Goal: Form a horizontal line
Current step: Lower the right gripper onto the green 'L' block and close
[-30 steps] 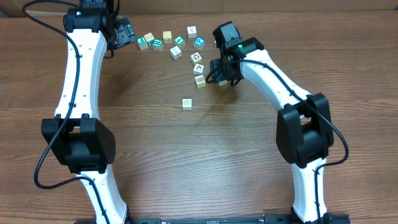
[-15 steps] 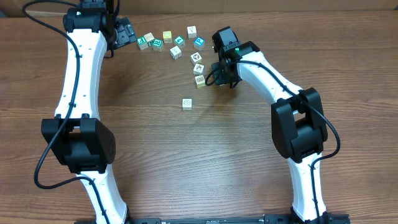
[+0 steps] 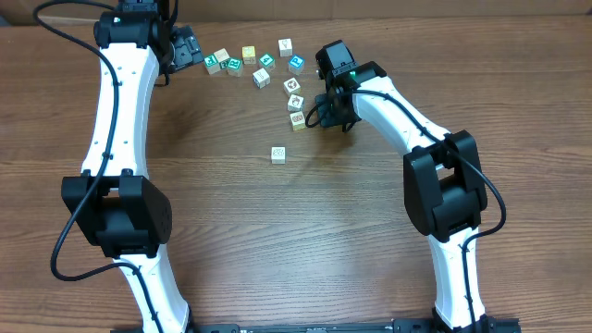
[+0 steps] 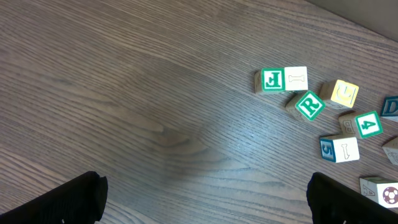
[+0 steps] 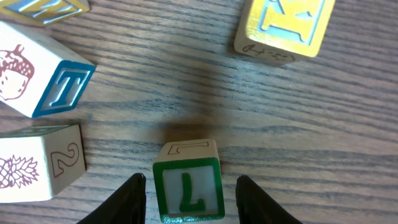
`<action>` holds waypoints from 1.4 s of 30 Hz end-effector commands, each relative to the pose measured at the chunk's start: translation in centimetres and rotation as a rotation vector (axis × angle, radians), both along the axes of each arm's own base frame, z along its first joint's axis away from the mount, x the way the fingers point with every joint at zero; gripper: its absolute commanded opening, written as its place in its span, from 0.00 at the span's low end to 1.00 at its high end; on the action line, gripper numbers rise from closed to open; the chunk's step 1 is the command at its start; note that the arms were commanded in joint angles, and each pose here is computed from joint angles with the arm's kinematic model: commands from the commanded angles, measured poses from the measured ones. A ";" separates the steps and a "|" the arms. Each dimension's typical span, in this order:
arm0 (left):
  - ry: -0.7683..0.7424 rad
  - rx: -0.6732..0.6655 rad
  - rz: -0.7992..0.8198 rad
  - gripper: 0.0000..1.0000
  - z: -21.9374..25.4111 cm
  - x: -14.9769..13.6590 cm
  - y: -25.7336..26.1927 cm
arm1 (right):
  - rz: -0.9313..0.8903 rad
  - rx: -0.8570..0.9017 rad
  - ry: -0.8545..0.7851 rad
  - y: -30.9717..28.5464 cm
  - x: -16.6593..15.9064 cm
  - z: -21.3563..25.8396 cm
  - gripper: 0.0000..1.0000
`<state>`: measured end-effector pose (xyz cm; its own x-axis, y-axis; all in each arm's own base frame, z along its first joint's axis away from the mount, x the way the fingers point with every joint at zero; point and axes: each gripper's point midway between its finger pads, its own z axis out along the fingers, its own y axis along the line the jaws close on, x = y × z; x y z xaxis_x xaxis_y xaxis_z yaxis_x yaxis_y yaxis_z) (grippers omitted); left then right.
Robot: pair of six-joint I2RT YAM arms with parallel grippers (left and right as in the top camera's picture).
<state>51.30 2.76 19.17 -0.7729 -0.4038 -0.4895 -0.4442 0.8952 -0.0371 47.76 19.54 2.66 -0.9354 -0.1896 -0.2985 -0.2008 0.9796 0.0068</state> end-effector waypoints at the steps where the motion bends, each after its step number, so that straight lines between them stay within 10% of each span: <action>1: -0.016 0.007 -0.008 1.00 0.7 0.2 0.1 | -0.001 0.004 0.001 -0.1 0.0 0.0 0.43; 6: -0.017 0.007 -0.008 1.00 0.7 0.2 0.1 | -0.001 0.003 0.003 -0.1 0.0 0.0 0.29; 16: -0.016 0.007 -0.009 1.00 0.7 0.2 0.1 | -0.007 0.001 0.013 -0.2 -0.2 -0.1 0.43; 42: -0.016 0.007 -0.008 1.00 0.7 0.2 0.1 | -0.088 0.046 -0.022 -0.6 -1.2 5.8 0.22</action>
